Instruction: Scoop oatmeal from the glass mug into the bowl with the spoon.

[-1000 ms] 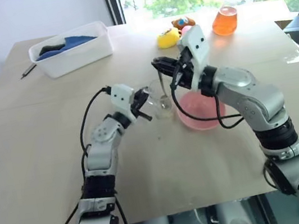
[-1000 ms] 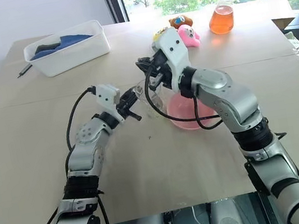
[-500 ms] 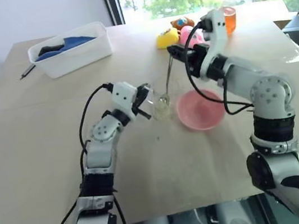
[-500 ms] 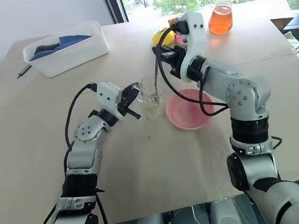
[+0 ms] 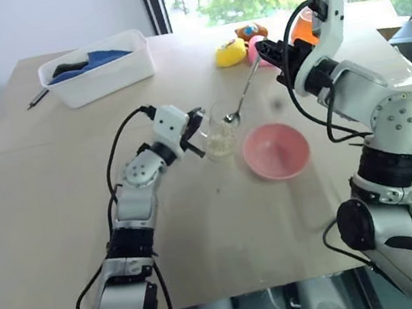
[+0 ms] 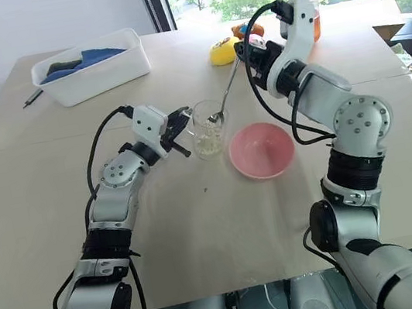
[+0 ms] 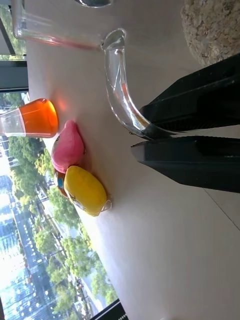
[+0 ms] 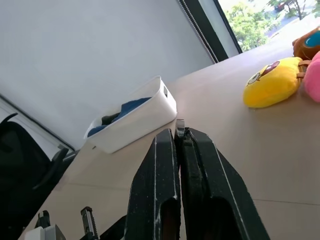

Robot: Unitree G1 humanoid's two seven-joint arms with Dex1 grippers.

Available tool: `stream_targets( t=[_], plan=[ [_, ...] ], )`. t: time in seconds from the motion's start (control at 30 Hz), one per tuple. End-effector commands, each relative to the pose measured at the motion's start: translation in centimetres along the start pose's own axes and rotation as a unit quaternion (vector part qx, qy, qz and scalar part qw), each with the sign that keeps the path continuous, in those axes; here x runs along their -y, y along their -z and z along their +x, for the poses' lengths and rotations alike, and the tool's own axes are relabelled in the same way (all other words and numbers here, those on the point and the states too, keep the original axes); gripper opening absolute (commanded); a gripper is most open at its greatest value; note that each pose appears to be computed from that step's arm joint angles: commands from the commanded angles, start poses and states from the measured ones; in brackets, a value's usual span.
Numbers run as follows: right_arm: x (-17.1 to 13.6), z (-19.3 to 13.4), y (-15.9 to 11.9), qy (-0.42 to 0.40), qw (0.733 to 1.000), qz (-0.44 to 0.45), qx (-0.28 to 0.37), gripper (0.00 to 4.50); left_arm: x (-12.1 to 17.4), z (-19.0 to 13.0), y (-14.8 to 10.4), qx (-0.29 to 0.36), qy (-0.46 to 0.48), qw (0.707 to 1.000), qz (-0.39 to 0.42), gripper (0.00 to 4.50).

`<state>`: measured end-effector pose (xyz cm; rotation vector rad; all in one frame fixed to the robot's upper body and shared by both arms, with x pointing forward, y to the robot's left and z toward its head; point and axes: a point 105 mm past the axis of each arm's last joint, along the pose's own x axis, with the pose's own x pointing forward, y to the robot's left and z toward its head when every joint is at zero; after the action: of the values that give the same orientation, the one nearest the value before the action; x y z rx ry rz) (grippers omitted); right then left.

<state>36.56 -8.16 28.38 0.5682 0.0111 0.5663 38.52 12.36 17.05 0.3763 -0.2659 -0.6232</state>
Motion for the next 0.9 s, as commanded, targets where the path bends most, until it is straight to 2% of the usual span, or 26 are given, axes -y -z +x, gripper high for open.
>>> stream_targets(
  t=[0.03, 0.2, 0.47, 0.9],
  plan=[
    [-0.5, -0.6, -2.1, 0.002, 0.999, 0.005, 0.048, 0.0, -0.4, 0.0, -0.5, 0.008, -0.003, 1.0, 0.012, 0.07],
    [-0.4, -0.6, -2.2, 0.009, 0.998, 0.033, 0.056, 0.0, -0.2, 0.6, -0.9, 0.017, -0.001, 1.0, 0.006, 0.07],
    [0.4, -1.1, -2.8, 0.026, 0.994, 0.071, 0.076, 0.0, 0.0, 0.8, -1.4, 0.062, -0.014, 0.997, -0.052, 0.07],
    [0.4, -1.7, -3.5, 0.025, 0.989, 0.101, 0.104, 0.0, 0.6, 1.3, -1.0, 0.078, -0.027, 0.99, -0.115, 0.07]
  ],
)
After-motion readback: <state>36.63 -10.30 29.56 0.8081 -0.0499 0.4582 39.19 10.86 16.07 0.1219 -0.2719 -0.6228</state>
